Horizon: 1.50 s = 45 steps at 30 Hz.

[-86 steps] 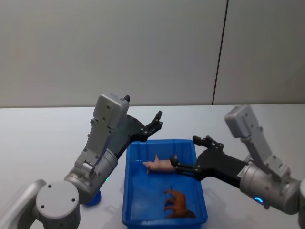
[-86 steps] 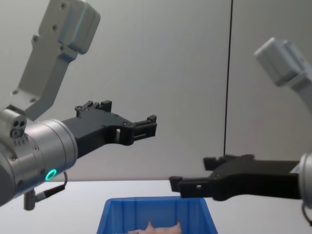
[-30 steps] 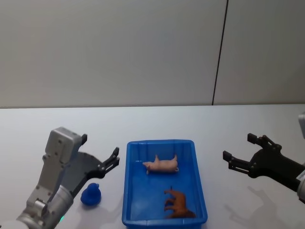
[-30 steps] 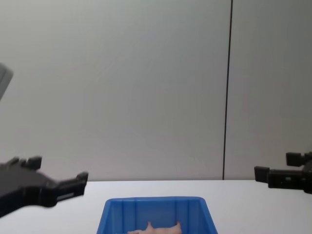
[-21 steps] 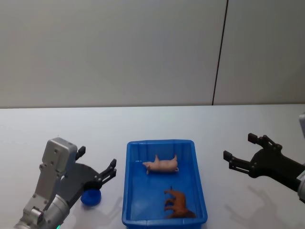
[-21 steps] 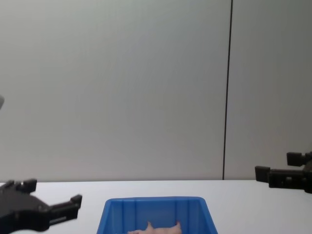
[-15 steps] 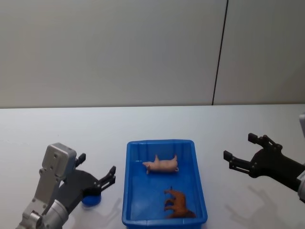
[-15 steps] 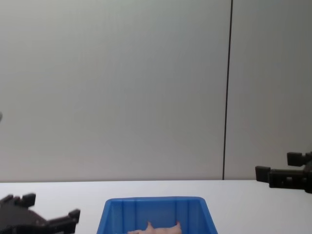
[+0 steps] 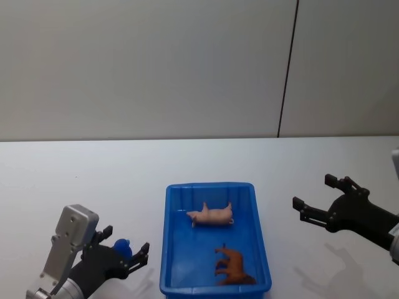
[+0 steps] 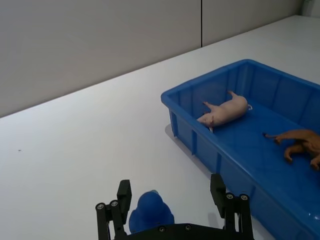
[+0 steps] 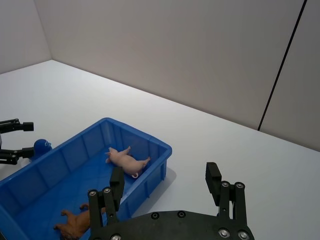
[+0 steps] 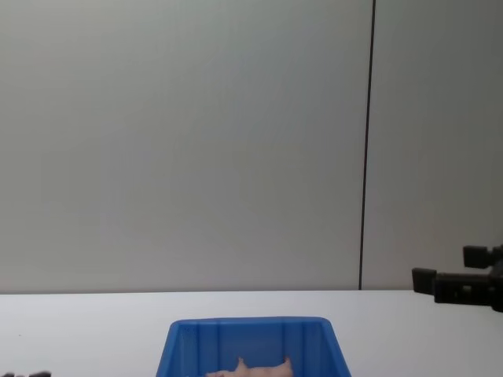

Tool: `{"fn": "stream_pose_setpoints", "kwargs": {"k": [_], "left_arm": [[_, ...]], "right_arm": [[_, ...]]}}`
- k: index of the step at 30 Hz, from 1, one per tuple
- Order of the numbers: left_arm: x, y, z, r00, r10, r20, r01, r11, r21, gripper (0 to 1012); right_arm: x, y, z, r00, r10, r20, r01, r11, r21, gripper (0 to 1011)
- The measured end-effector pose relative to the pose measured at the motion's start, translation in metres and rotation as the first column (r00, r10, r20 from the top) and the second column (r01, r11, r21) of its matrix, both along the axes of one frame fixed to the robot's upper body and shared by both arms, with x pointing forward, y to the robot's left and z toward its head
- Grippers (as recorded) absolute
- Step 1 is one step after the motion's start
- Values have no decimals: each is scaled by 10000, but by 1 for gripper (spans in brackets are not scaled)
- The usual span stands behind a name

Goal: Pick up the two dolls from the table and place them into the box.

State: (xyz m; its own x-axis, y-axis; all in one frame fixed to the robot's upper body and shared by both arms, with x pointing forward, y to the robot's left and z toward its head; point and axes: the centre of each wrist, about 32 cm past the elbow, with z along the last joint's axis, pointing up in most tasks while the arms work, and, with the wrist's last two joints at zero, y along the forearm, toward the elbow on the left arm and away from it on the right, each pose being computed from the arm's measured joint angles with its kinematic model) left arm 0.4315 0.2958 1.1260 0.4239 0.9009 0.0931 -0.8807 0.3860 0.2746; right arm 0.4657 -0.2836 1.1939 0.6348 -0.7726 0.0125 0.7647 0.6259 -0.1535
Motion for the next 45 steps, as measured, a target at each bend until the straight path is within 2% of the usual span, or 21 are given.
{"fn": "stream_pose_setpoints", "kwargs": {"k": [7, 13, 19, 31, 38, 42, 43, 45], "left_arm": [[0, 67, -71, 9995, -36, -322, 37, 10000, 38, 1001], [39, 130, -119, 9987, -100, -497, 105, 9999, 97, 1001], [105, 194, -159, 9980, -204, -602, 218, 9995, 231, 1001], [231, 260, -232, 9956, -487, -804, 518, 9980, 375, 996], [286, 283, -265, 9940, -634, -894, 674, 9968, 429, 841], [306, 290, -279, 9933, -684, -927, 728, 9963, 447, 731], [313, 292, -284, 9932, -695, -939, 739, 9962, 452, 674], [320, 294, -288, 9929, -715, -949, 761, 9961, 458, 643]], "right_arm": [[0, 0, 0, 10000, 0, -1, 0, 10000, 0, 1001], [0, 0, 0, 10000, 0, 0, 0, 10000, 0, 1001], [0, 0, 0, 10000, 0, -1, 0, 10000, -1, 1001], [0, 0, 0, 10000, 1, -1, -1, 10000, -1, 1001], [0, 0, 0, 10000, 0, 0, 0, 10000, -1, 1001], [0, 0, 0, 10000, 0, -1, 0, 10000, -1, 1001], [0, 0, 0, 10000, 0, -1, 0, 10000, -1, 1001], [0, 0, 0, 10000, 0, -1, 0, 10000, 0, 1001]]}}
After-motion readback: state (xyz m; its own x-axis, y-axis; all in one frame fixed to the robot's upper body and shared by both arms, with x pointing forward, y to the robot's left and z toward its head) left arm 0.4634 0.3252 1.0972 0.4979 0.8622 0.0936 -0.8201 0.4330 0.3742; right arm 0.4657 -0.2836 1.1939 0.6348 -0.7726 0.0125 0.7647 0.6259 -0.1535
